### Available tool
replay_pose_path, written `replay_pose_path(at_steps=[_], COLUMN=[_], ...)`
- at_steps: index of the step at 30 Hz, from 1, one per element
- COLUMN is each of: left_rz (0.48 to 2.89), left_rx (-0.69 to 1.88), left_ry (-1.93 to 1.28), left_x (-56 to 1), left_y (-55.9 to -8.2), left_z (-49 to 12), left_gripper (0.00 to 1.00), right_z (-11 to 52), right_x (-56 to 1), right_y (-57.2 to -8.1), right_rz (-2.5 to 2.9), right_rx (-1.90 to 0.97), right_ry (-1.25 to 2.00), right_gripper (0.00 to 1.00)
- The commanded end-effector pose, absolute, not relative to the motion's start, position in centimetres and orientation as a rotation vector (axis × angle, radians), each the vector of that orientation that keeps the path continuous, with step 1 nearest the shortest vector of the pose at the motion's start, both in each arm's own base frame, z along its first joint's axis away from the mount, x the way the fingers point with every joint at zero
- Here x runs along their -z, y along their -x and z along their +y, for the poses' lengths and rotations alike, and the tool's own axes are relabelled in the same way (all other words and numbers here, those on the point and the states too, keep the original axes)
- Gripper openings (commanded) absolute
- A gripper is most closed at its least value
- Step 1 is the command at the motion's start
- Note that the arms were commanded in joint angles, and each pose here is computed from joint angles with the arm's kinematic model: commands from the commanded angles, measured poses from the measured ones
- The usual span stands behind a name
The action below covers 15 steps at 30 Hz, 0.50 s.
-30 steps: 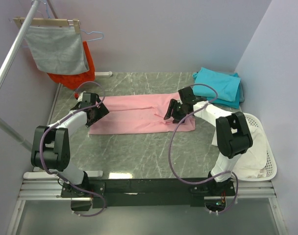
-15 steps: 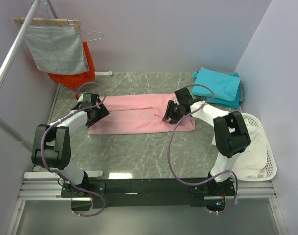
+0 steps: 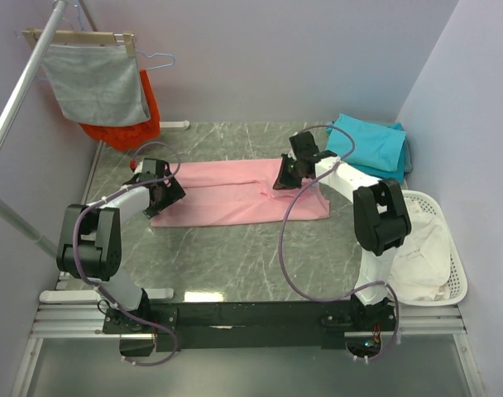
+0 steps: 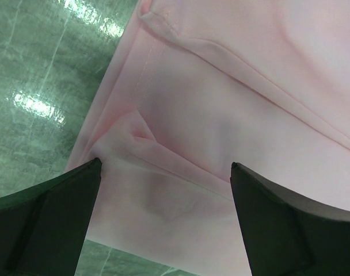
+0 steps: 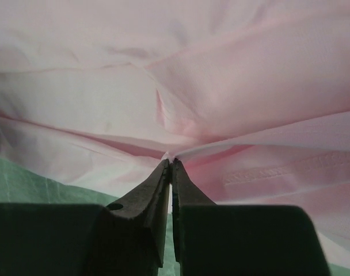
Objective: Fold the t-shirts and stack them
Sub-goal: Fold the other side of the tshirt into a rectangle
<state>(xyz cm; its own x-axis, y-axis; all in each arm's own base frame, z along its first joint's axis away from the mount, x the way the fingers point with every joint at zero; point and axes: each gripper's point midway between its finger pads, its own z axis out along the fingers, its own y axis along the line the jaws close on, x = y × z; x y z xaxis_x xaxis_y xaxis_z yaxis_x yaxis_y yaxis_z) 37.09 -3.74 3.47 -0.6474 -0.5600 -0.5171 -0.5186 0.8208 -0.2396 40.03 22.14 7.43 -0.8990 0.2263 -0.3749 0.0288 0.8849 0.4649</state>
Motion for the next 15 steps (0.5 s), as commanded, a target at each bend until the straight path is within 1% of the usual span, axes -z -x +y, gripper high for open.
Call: replay_pose_path(at_steps=[1,3,4,6,7,10,11,12,13,14,15], left_rz=[2.401,2.403,2.406,2.415,2.417,2.419,2.418,2.420,2.419,2.415,2.413], left_rx=[0.097,0.093,0.094,0.093,0.094,0.098,0.096,0.095,0.096,0.098,0.101], left_ry=[0.761,0.760,0.760,0.759,0.758,0.758,0.758,0.760,0.760,0.762,0.761], left_x=[-4.1,-4.1,-4.0,-3.7,-3.6,-3.5,-3.5,-3.5,-3.6,-3.6,-3.7], left_y=[-38.1,-38.1,-38.0,-37.9,-37.9,-38.0,-38.0,-37.9,-38.0,-38.0,-38.0], left_z=[-3.9,-3.9,-3.9,-4.0,-4.0,-4.1,-4.0,-4.0,-4.0,-4.0,-4.1], left_gripper=[0.99,0.99,0.99,0.99,0.99,1.00,0.99,0.99,1.00,1.00,0.99], right_z=[23.2,23.6,23.8,23.7,23.7,22.7,22.3,21.8,21.2,20.1,19.5], right_x=[-7.5,-6.9,-7.5,-6.6,-7.1,-7.3,-7.7,-9.2,-9.7,-10.4,-12.5], right_y=[-41.6,-41.7,-42.4,-42.4,-43.2,-44.2,-44.5,-44.9,-45.0,-45.5,-45.7], right_rz=[2.631,2.662,2.647,2.687,2.671,2.653,2.636,2.593,2.570,2.534,2.475], right_rx=[-0.645,-0.646,-0.647,-0.612,-0.588,-0.474,-0.443,-0.420,-0.382,-0.312,-0.292], right_ry=[-0.128,-0.113,-0.092,-0.077,-0.070,-0.060,-0.064,-0.058,-0.063,-0.091,-0.091], right_gripper=[0.09,0.09,0.13,0.25,0.36,0.47,0.48,0.51,0.58,0.59,0.62])
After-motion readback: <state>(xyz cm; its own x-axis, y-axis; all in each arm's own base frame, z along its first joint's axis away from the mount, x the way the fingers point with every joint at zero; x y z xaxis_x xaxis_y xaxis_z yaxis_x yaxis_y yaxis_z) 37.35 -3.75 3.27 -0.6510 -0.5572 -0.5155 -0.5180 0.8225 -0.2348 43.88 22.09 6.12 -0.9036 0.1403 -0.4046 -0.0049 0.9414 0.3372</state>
